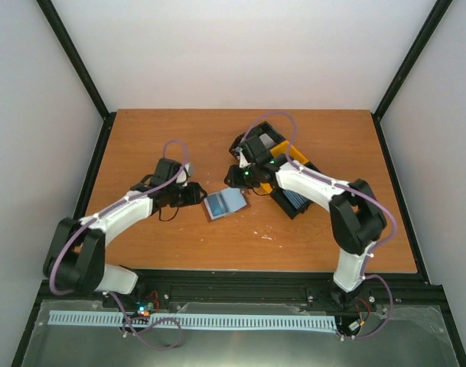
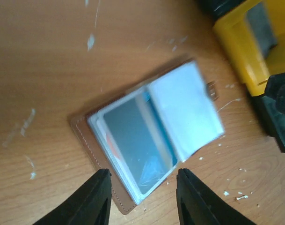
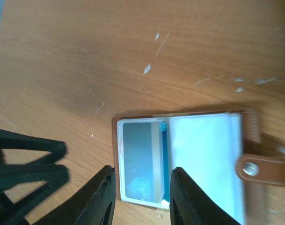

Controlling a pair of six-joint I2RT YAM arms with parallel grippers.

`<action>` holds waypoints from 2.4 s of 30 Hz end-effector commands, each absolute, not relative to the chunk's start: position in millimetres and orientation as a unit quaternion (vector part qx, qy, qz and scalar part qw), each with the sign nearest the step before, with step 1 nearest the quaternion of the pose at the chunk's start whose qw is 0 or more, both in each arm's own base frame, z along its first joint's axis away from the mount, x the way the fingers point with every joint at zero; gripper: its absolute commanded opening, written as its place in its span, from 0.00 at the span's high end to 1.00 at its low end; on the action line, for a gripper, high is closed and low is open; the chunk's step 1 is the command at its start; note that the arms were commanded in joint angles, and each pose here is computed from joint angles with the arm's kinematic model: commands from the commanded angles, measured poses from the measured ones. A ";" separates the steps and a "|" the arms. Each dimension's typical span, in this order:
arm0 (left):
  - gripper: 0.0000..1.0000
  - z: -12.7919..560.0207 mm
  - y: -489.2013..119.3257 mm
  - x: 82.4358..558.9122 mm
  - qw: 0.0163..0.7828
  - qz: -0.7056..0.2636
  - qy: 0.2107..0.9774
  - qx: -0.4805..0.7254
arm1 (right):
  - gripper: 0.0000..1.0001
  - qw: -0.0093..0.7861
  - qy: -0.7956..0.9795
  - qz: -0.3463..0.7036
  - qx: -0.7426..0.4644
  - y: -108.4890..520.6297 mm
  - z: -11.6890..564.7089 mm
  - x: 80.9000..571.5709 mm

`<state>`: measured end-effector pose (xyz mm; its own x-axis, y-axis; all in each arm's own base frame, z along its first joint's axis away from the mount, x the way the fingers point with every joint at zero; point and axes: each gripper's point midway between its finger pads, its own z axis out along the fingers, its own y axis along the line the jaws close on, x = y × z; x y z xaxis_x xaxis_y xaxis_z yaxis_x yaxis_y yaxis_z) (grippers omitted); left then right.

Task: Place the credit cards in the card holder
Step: Insert the credit card into the card holder, then close the card holder at the center of the board.

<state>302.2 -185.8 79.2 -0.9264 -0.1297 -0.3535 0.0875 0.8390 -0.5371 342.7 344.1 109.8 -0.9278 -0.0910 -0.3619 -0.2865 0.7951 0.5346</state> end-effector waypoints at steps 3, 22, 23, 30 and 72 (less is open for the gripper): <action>0.42 151.5 -148.8 320.3 0.356 -0.223 0.907 -0.026 | 0.63 0.219 0.952 0.207 -0.054 289.7 115.1 336.1; 0.00 153.0 -131.7 255.6 0.362 -0.316 0.871 -0.099 | 0.55 0.173 0.973 0.144 -0.057 283.2 64.7 341.1; 0.00 144.5 -134.2 251.7 0.347 -0.325 0.874 -0.103 | 0.58 0.169 0.973 0.144 -0.058 285.6 62.0 342.5; 0.00 113.8 -156.4 236.3 0.272 -0.390 0.874 -0.102 | 0.62 0.150 0.974 0.145 -0.086 297.8 45.6 348.3; 0.29 31.9 -189.2 296.7 0.100 -0.407 0.890 -0.182 | 0.56 0.072 0.987 0.074 -0.124 281.7 -17.2 314.3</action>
